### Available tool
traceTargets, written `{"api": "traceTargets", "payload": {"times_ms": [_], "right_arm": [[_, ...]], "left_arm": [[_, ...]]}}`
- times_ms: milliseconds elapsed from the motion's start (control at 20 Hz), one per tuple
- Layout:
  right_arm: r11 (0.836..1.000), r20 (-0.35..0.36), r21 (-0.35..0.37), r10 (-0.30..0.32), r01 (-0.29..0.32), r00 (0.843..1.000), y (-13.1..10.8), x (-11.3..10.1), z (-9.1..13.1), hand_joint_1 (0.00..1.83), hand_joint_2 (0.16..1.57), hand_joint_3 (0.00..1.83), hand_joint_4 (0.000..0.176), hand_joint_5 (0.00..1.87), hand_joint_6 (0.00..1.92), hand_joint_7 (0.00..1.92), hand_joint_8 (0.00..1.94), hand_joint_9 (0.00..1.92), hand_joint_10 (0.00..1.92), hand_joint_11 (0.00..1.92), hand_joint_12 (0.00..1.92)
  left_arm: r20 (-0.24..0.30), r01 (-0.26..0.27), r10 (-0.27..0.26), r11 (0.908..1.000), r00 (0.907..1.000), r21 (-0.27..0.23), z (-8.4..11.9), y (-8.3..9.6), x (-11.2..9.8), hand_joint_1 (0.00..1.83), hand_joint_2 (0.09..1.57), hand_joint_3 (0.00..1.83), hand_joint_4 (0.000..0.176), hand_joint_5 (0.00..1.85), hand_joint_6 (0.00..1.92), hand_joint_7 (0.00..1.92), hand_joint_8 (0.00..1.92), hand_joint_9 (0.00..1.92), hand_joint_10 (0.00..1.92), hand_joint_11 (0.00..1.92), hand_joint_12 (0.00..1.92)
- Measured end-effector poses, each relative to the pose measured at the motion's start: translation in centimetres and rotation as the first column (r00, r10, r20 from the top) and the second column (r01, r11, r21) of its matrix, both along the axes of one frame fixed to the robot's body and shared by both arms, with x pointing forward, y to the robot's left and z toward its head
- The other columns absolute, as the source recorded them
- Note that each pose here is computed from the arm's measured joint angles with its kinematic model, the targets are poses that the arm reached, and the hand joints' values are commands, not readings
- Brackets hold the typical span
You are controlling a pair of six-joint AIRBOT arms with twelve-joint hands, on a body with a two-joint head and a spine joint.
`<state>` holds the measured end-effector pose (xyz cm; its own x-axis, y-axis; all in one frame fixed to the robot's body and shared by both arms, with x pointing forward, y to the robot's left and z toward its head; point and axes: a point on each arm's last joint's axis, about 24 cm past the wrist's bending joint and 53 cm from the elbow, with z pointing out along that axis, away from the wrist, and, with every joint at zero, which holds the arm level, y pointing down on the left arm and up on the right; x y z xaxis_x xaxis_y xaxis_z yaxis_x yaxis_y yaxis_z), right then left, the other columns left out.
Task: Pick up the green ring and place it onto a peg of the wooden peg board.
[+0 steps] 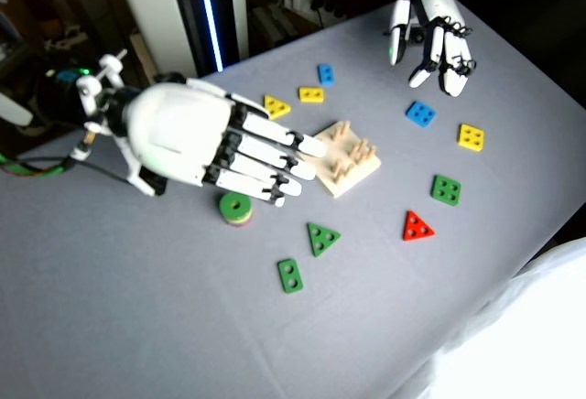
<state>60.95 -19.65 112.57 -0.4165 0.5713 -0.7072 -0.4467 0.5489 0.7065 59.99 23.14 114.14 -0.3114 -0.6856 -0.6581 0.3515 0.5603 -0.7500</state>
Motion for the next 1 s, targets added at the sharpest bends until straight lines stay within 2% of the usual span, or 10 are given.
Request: {"api": "traceTargets", "payload": {"times_ms": [50, 100, 150, 250, 300, 400, 600, 700, 950, 1000], "right_arm": [[1.0, -0.003, -0.003, 0.001, -0.001, 1.0, 0.0, 0.0, -0.1, 0.73, 1.22, 0.0, 0.091, 0.46, 0.0, 0.28, 0.0, 0.22, 0.01, 0.06, 0.51], [1.0, -0.007, -0.005, 0.0, 0.0, 1.0, 0.0, 0.0, -0.2, 0.77, 1.21, 0.0, 0.087, 0.47, 0.0, 0.29, 0.0, 0.25, 0.01, 0.08, 0.52], [1.0, -0.015, -0.012, -0.001, 0.001, 1.0, 0.0, 0.0, -0.5, 0.79, 1.2, 0.0, 0.085, 0.47, 0.0, 0.3, 0.0, 0.26, 0.02, 0.09, 0.53], [1.0, -0.027, -0.027, -0.003, 0.003, 1.0, -0.1, 0.0, -1.0, 0.79, 1.16, 0.0, 0.094, 0.41, 0.0, 0.26, 0.0, 0.22, 0.0, 0.04, 0.55], [0.999, -0.033, -0.039, -0.006, 0.005, 0.999, -0.2, 0.1, -1.3, 0.74, 1.09, 0.0, 0.12, 0.32, 0.0, 0.22, 0.0, 0.2, 0.0, 0.01, 0.59], [0.996, -0.056, -0.083, -0.016, 0.011, 0.998, -0.4, 0.2, -2.3, 0.72, 1.0, 0.0, 0.152, 0.23, 0.0, 0.18, 0.0, 0.19, 0.0, 0.0, 0.69], [0.987, -0.113, -0.161, -0.016, -0.002, 0.993, -0.7, 0.2, -4.6, 0.81, 0.91, 0.0, 0.148, 0.21, 0.0, 0.2, 0.01, 0.22, 0.01, 0.03, 0.65], [0.982, -0.134, -0.191, -0.019, -0.007, 0.991, -0.9, 0.2, -5.5, 0.84, 0.9, 0.0, 0.171, 0.22, 0.0, 0.2, 0.0, 0.26, 0.0, 0.01, 0.8], [0.96, -0.177, -0.282, -0.05, -0.002, 0.983, -1.9, 0.7, -8.0, 0.93, 0.93, 0.01, 0.164, 0.29, 0.02, 0.22, 0.01, 0.3, 0.01, 0.05, 0.85], [0.95, -0.184, -0.311, -0.053, -0.007, 0.982, -1.9, 0.9, -8.7, 0.93, 0.94, 0.0, 0.174, 0.3, 0.01, 0.24, 0.0, 0.36, 0.02, 0.13, 0.88]], "left_arm": [[0.0, -0.001, 0.001, 1.0, 1.0, 0.0, 0.0, 0.0, 0.0, 0.72, 1.06, 0.0, 0.106, 0.17, 0.0, 0.13, 0.0, 0.09, 0.0, 0.0, 0.37], [-0.001, -0.002, 0.002, 1.0, 1.0, -0.001, 0.0, 0.0, 0.0, 0.72, 1.07, 0.0, 0.083, 0.17, 0.0, 0.13, 0.0, 0.09, 0.0, 0.0, 0.36], [0.0, -0.002, 0.002, 1.0, 1.0, -0.001, 0.0, 0.0, 0.0, 0.72, 1.06, 0.0, 0.076, 0.17, 0.0, 0.13, 0.0, 0.09, 0.0, 0.0, 0.36], [-0.001, -0.002, 0.002, 1.0, 1.0, 0.0, 0.0, 0.0, 0.0, 0.69, 1.08, 0.0, 0.096, 0.11, 0.0, 0.1, 0.0, 0.05, 0.0, 0.0, 0.32], [-0.001, -0.002, 0.002, 1.0, 1.0, -0.001, 0.0, 0.0, 0.0, 0.7, 1.08, 0.0, 0.105, 0.1, 0.0, 0.1, 0.0, 0.05, 0.0, 0.0, 0.34], [-0.001, -0.003, 0.003, 1.0, 1.0, -0.001, 0.0, 0.1, 0.0, 0.68, 1.08, 0.0, 0.109, 0.07, 0.0, 0.1, 0.0, 0.04, 0.0, 0.0, 0.42], [-0.001, -0.003, 0.003, 1.0, 1.0, 0.0, 0.0, 0.1, 0.0, 0.69, 1.07, 0.0, 0.114, 0.06, 0.0, 0.07, 0.0, 0.01, 0.0, 0.0, 0.37], [-0.001, -0.002, 0.002, 1.0, 1.0, 0.001, 0.0, 0.1, 0.0, 0.7, 1.07, 0.0, 0.118, 0.06, 0.0, 0.07, 0.0, 0.0, 0.0, 0.0, 0.3], [0.002, -0.002, 0.002, 1.0, 1.0, 0.003, 0.1, 0.1, 0.0, 0.72, 1.06, 0.0, 0.123, 0.07, 0.0, 0.04, 0.0, 0.0, 0.0, 0.0, 0.22], [0.001, -0.002, 0.002, 1.0, 1.0, 0.003, 0.1, 0.1, 0.0, 0.7, 1.07, 0.0, 0.122, 0.08, 0.0, 0.06, 0.0, 0.0, 0.0, 0.0, 0.28]]}}
